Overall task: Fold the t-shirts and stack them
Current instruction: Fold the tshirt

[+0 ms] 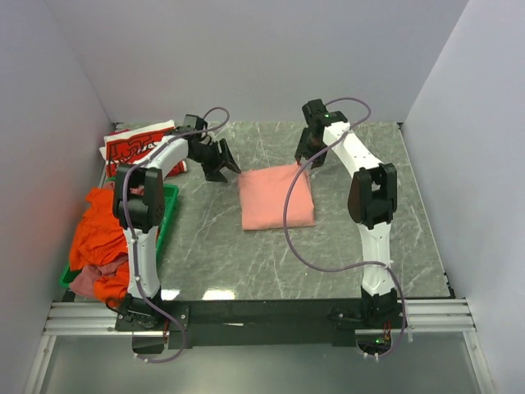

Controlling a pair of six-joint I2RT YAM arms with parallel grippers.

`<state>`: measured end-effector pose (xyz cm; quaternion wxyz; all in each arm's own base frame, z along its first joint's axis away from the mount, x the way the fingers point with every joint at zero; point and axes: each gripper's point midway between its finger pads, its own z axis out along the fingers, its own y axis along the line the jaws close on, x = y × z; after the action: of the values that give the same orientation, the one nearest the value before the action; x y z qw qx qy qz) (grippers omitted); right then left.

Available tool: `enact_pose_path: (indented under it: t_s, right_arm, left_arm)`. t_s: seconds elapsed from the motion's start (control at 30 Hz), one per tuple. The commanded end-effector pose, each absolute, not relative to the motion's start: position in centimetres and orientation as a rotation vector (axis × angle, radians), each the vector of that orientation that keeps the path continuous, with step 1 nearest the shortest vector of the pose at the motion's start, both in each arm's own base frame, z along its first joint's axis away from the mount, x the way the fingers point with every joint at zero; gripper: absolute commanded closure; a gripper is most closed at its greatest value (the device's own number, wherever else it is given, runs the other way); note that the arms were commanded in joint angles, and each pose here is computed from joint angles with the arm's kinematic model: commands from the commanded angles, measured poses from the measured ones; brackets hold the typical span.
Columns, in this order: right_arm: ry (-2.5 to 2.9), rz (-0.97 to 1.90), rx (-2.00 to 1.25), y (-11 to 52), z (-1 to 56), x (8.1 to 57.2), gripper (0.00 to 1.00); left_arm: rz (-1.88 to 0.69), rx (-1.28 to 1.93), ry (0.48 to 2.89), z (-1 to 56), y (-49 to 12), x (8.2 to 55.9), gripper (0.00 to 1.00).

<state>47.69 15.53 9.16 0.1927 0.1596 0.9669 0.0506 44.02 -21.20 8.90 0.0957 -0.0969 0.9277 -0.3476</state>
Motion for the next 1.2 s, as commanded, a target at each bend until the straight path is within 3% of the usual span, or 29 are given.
enact_pose_path:
  t_s: [0.0,0.2,0.33,0.63,0.8,1.17]
  right_arm:
    - [2.659,0.130,0.445,14.4,11.4,49.2,0.43]
    - [2.578,0.212,0.400,14.8,14.4,48.5,0.42]
    - [2.550,0.292,0.331,16.2,16.1,46.5,0.46]
    - [2.670,0.409,0.231,20.0,11.6,38.4,0.51]
    - [2.728,0.472,0.239,20.9,9.1,36.1,0.52]
    - [2.908,0.292,0.275,18.5,2.0,33.5,0.53]
  left_arm:
    - [-0.982,-0.272,2.647,11.5,-19.9,46.2,0.29]
    - [-0.995,-0.215,2.620,11.9,-19.8,45.4,0.28]
    - [-1.034,-0.203,2.610,11.7,-19.9,43.6,0.28]
    - [-1.134,-0.180,2.583,10.1,-20.3,38.1,0.29]
    - [-1.185,-0.152,2.570,9.8,-21.4,36.4,0.28]
    - [-1.337,-0.119,2.480,7.4,-22.8,34.2,0.25]
